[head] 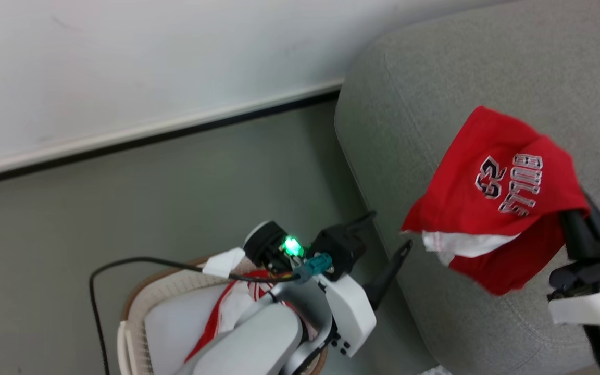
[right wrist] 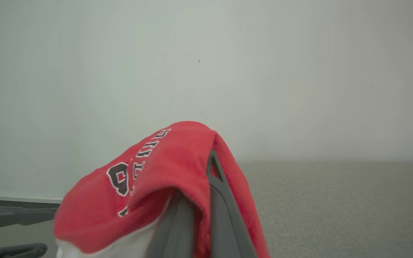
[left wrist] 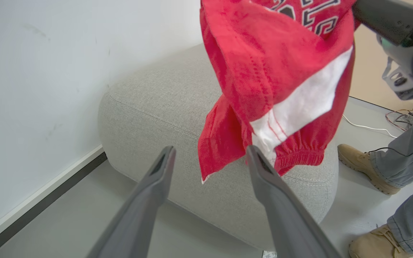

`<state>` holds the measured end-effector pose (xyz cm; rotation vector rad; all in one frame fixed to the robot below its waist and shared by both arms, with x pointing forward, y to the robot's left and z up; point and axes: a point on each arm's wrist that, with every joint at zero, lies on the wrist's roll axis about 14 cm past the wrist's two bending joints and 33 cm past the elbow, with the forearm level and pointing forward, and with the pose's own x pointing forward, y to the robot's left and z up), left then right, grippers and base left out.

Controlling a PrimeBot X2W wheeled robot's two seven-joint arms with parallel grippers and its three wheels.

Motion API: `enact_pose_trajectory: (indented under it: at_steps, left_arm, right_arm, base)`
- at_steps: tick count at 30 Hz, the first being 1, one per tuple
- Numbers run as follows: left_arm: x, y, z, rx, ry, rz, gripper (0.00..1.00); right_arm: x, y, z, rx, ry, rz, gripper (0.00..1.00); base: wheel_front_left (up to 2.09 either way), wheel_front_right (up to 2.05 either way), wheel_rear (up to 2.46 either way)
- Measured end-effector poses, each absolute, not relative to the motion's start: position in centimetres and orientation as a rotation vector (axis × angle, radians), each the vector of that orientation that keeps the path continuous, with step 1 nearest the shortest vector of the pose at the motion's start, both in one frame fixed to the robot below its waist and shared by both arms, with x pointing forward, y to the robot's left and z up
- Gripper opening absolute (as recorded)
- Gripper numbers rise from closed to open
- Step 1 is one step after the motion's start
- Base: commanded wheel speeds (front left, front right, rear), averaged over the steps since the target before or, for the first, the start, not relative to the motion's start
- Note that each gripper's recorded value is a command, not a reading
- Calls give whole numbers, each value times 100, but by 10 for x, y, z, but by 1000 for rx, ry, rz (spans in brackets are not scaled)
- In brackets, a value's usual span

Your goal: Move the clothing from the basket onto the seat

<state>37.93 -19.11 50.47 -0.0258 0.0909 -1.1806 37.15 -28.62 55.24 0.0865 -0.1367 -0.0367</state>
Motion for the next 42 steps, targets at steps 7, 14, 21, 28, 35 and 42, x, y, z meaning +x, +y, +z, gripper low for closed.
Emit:
enact_pose_trajectory:
  at_steps: [7, 14, 21, 28, 35, 42]
  left_arm:
    - [418, -204, 490, -21, 66, -1205, 100]
    - [473, -203, 472, -22, 37, -1159, 100]
    - [519, -195, 465, -39, -22, -1112, 100]
    - [542, -176, 450, -50, -29, -1057, 100]
    - [544, -165, 419, -52, 28, -1025, 100]
    - [535, -155, 411, -59, 63, -1004, 100]
  right_arm:
    - [412, -323, 556, -1, -139, -113, 0]
    - [478, -373, 557, -129, -127, -189, 0]
    - [549, -424, 573, -238, -161, -287, 0]
    - [589, -458, 540, -286, -86, -392, 0]
    - [581, -442, 421, -217, 182, -394, 0]
    - [550, -436, 404, -237, 250, -387, 100]
  base:
    - [0, 0, 0]
    - [0, 0, 0]
    - [0, 0, 0]
    - [0, 0, 0]
    - [0, 0, 0]
    - [0, 0, 0]
